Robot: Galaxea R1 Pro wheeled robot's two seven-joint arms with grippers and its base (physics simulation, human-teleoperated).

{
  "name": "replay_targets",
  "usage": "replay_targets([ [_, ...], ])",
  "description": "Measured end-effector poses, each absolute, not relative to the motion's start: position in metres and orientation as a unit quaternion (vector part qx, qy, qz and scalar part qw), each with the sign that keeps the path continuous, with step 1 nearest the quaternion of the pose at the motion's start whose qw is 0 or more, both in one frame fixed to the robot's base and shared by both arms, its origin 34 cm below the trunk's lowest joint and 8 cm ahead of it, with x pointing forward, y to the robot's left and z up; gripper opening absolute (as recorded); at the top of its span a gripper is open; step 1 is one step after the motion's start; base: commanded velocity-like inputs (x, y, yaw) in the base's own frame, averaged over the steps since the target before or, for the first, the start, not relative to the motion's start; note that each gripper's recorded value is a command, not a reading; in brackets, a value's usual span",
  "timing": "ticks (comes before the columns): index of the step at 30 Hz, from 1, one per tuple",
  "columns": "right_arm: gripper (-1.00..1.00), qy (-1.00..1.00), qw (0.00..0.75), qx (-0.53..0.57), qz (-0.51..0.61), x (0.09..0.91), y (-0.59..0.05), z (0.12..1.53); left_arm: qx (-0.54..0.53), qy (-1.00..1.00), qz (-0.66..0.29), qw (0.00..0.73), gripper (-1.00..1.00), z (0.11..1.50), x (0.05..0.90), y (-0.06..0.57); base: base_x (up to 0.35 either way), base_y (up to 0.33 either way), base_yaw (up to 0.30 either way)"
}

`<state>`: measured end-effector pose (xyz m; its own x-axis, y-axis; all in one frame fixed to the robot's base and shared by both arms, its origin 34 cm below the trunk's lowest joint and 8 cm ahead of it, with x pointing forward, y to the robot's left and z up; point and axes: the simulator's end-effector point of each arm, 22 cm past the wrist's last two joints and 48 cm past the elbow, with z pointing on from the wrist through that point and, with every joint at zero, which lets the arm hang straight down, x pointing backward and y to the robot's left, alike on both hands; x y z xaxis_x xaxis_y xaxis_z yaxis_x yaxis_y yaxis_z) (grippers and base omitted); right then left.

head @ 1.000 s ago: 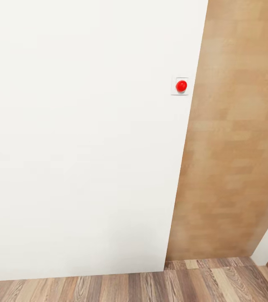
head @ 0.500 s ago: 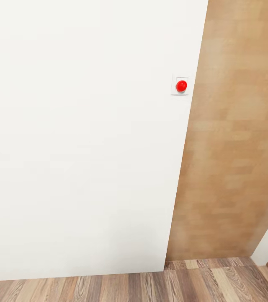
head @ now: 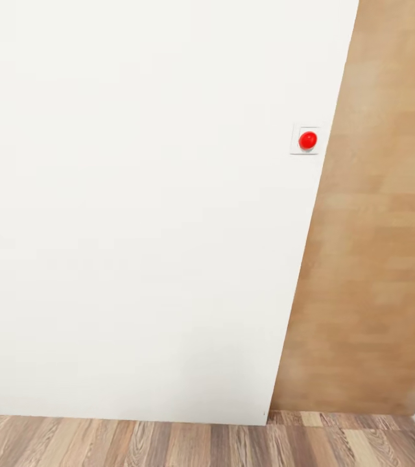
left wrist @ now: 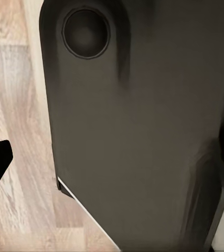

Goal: Put all the toys in the child's room - the three board games (two on the bed and one on the table), the two jigsaw puzzles on the table, and the tennis ball on the table - inside the toy box on the table in the child's room.

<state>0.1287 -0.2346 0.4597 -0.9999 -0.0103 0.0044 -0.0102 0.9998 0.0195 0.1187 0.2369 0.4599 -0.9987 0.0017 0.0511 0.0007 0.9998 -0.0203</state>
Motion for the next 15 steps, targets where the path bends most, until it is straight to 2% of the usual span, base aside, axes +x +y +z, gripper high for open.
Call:
replay_targets([
  [5, 1.00, -1.000, 0.003, 0.005, -0.010, 0.128, -0.234, 0.468, -0.001, -1.000, 0.010, 0.026, 1.00, 0.468, 0.118, 0.237, 0.000, 0.000, 0.175],
  [15, 1.00, -1.000, 0.002, -0.003, -0.012, 0.128, -0.231, 0.483, -0.001, -1.000, 0.010, 0.026, 1.00, 0.484, 0.118, 0.237, 0.000, 0.000, 0.013],
])
